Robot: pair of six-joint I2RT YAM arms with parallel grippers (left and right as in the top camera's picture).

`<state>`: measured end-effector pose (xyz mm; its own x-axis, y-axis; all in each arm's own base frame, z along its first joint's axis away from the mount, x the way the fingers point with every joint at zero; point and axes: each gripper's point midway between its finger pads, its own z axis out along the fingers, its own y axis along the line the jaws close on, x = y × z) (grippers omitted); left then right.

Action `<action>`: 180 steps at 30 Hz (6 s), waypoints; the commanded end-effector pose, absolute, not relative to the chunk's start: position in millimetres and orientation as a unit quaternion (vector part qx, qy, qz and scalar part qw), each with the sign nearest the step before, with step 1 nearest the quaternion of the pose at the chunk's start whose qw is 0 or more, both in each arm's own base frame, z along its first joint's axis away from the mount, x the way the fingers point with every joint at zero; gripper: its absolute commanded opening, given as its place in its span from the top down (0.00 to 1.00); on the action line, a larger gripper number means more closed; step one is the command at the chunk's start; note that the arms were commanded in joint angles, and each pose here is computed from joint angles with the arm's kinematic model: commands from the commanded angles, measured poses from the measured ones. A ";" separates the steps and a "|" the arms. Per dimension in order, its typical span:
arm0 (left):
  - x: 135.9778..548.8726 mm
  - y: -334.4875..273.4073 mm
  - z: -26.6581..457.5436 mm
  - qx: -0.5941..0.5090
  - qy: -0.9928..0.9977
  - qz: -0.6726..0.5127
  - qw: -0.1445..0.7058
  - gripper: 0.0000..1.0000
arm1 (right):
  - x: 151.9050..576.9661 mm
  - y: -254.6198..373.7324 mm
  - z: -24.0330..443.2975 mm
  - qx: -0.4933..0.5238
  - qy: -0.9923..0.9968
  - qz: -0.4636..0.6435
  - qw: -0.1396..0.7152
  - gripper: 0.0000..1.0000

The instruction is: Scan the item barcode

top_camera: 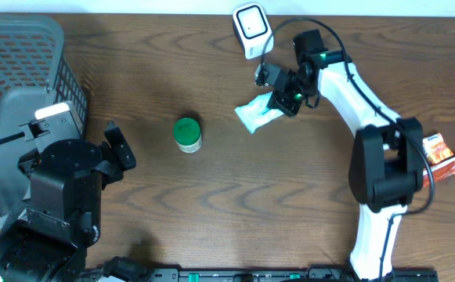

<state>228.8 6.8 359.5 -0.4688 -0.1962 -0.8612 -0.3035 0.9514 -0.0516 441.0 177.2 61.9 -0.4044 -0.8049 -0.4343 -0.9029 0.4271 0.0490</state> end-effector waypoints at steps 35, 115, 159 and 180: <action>228.5 9.7 360.0 -0.151 0.853 0.060 0.496 0.02 | 403.5 120.1 164.4 -0.293 0.782 -0.502 0.225 0.98; 228.5 9.7 360.0 -0.151 0.853 0.060 0.496 0.02 | 285.0 322.3 19.8 -0.201 0.942 0.186 0.194 0.98; 228.5 9.7 360.0 -0.151 0.853 0.060 0.496 0.02 | 300.1 114.4 71.8 0.082 0.980 -0.051 0.175 0.99; 228.5 9.7 360.0 -0.151 0.853 0.060 0.496 0.02 | 273.8 85.6 10.2 0.152 0.985 -0.068 0.033 0.99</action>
<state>228.8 6.8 359.5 -0.4688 -0.1962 -0.8612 -0.3035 0.9514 -0.0516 279.2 85.2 24.7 -0.9531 0.2753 -0.1254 0.2897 0.9501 -0.1155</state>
